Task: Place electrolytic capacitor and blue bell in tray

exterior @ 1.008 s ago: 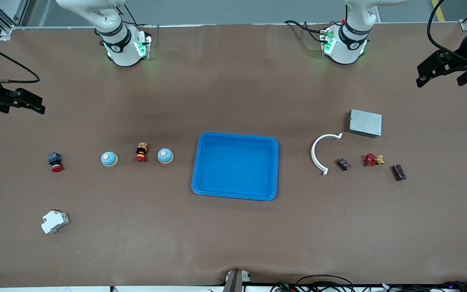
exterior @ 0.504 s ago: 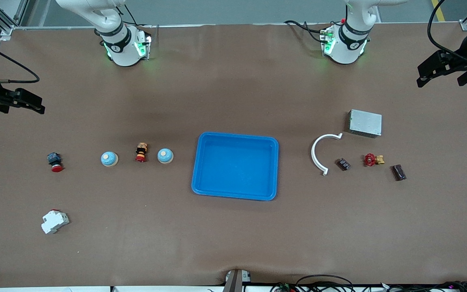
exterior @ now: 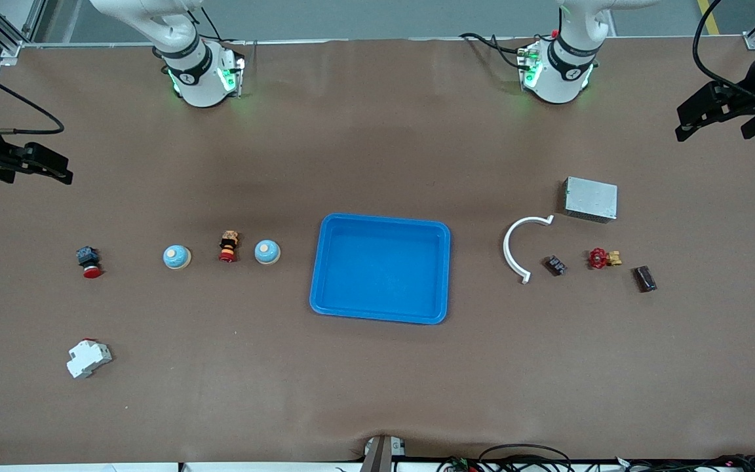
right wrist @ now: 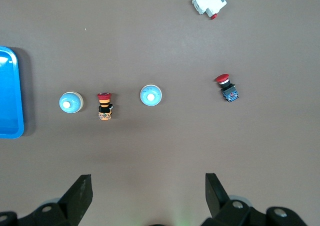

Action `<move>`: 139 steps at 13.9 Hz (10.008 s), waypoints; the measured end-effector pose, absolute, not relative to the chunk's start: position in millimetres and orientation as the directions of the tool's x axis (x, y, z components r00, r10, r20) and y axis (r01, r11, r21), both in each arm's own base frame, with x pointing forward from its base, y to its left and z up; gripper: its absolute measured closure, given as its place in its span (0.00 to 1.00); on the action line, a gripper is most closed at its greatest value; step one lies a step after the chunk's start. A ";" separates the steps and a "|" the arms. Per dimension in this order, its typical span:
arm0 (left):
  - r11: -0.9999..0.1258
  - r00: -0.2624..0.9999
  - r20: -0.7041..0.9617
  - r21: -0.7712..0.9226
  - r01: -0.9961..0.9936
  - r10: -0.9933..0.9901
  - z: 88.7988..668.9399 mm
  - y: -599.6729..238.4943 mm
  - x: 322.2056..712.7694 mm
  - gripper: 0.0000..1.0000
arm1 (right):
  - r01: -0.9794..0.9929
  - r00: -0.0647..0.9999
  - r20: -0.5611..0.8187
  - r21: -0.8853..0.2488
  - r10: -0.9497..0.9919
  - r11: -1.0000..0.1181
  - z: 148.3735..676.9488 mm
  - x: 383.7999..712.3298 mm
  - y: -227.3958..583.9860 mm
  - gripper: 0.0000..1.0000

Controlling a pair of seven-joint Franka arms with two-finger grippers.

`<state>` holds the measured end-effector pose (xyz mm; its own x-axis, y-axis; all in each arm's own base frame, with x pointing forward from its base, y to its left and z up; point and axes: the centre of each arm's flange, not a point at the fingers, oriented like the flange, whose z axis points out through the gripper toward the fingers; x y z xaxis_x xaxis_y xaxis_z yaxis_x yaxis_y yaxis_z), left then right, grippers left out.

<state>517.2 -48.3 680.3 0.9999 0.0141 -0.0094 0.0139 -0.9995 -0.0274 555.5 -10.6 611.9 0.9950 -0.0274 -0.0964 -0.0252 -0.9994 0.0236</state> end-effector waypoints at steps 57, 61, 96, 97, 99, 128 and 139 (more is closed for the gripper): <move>-0.996 0.993 0.077 -0.018 0.086 0.085 309.1 37.6 608.7 0.66 | -0.084 0.995 -0.059 0.000 -0.084 -0.996 248.6 536.9 233.5 0.00; -0.989 0.988 0.057 0.020 0.146 0.146 330.0 -21.5 616.3 0.66 | -0.086 0.996 -0.033 -0.006 -0.085 -0.996 234.0 540.6 234.2 0.00; -0.735 0.724 -0.123 -0.091 0.673 0.678 191.7 -414.6 540.0 0.42 | -0.086 0.995 -0.049 0.019 -0.087 -0.996 182.5 543.1 232.8 0.00; -0.732 0.722 -0.121 -0.089 0.675 0.681 192.2 -413.0 542.3 0.33 | -0.086 0.995 -0.048 0.019 -0.087 -0.996 181.4 542.7 232.4 0.00; -0.728 0.719 -0.115 -0.072 0.682 0.685 199.6 -412.6 549.0 0.11 | -0.087 0.995 -0.044 0.018 -0.088 -0.996 178.4 542.1 231.7 0.00; -0.698 0.711 0.014 -0.179 0.693 0.703 196.7 -88.0 624.3 0.15 | -0.247 0.967 -0.083 -0.056 -0.242 -0.967 294.2 543.1 372.5 0.34; -0.718 0.727 0.006 -0.147 0.680 0.687 186.3 -110.4 589.3 0.46 | -0.272 0.959 -0.091 -0.029 -0.268 -0.962 239.6 540.6 431.1 0.34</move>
<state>589.3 -110.4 186.3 0.7267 0.6869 0.0059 0.6801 -0.7183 -0.1466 540.6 431.1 239.6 0.9591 -0.2679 -0.0911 -0.2715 -0.9620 -0.0295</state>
